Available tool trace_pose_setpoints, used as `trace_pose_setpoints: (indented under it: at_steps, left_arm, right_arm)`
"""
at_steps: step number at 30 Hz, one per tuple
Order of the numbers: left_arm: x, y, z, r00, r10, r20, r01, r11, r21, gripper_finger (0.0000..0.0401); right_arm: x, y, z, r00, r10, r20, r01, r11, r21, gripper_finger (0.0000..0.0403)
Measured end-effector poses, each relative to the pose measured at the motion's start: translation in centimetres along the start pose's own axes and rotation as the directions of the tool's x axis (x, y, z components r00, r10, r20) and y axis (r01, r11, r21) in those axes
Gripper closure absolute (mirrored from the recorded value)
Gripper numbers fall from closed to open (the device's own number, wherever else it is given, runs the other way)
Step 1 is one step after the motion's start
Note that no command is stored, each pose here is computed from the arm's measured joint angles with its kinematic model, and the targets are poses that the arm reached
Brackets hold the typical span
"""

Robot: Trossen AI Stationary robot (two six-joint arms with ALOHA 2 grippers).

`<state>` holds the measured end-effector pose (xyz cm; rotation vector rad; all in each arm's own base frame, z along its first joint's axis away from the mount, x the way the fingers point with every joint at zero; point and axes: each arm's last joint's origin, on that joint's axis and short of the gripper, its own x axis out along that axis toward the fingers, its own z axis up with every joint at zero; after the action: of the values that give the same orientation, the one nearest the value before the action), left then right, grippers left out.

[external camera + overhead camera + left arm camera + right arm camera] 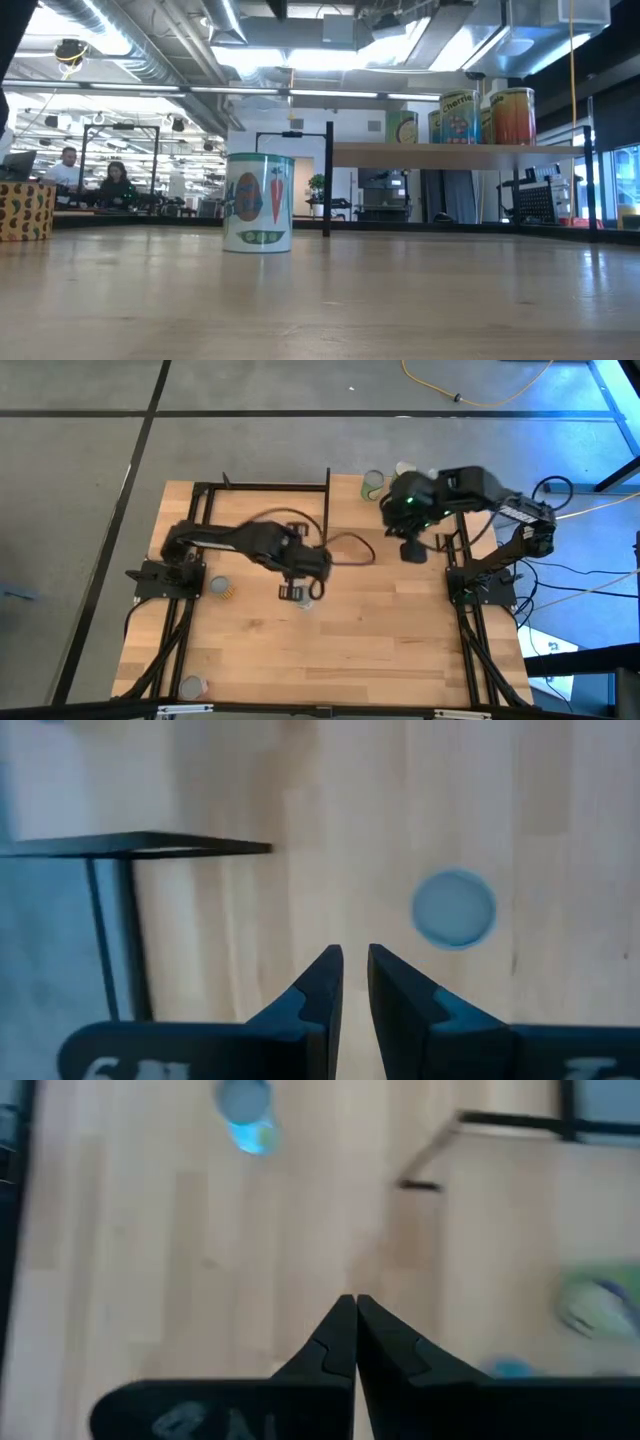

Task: Pick and place cans onto a shelf
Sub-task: Put the white canned good on the shelf

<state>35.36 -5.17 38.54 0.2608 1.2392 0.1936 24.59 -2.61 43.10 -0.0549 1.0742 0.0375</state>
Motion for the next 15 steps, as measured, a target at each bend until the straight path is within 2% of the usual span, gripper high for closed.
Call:
trace_pose_setpoints:
  at_steps: [5, 11, 15]
  left_arm:
    - [-4.5, 2.1, -2.4, 0.993, 0.04, 0.114, -0.028, 0.994, -0.109, 0.0356]
    - [-8.8, 3.9, -5.4, 0.971, 0.062, 0.229, -0.012, 0.977, -0.213, 0.0356]
    - [-10.5, 4.6, -6.8, 0.958, 0.064, 0.278, 0.006, 0.97, -0.245, 0.0356]
  right_arm:
    - [3.8, 1.0, 1.1, 0.987, 0.131, 0.089, -0.13, 0.991, -0.017, 0.0393]
    - [7.4, 1.1, 2.0, 0.969, 0.137, 0.206, -0.14, 0.99, 0.003, 0.0391]
    - [9.2, 1.0, 2.6, 0.951, 0.128, 0.283, -0.143, 0.989, 0.034, 0.0368]
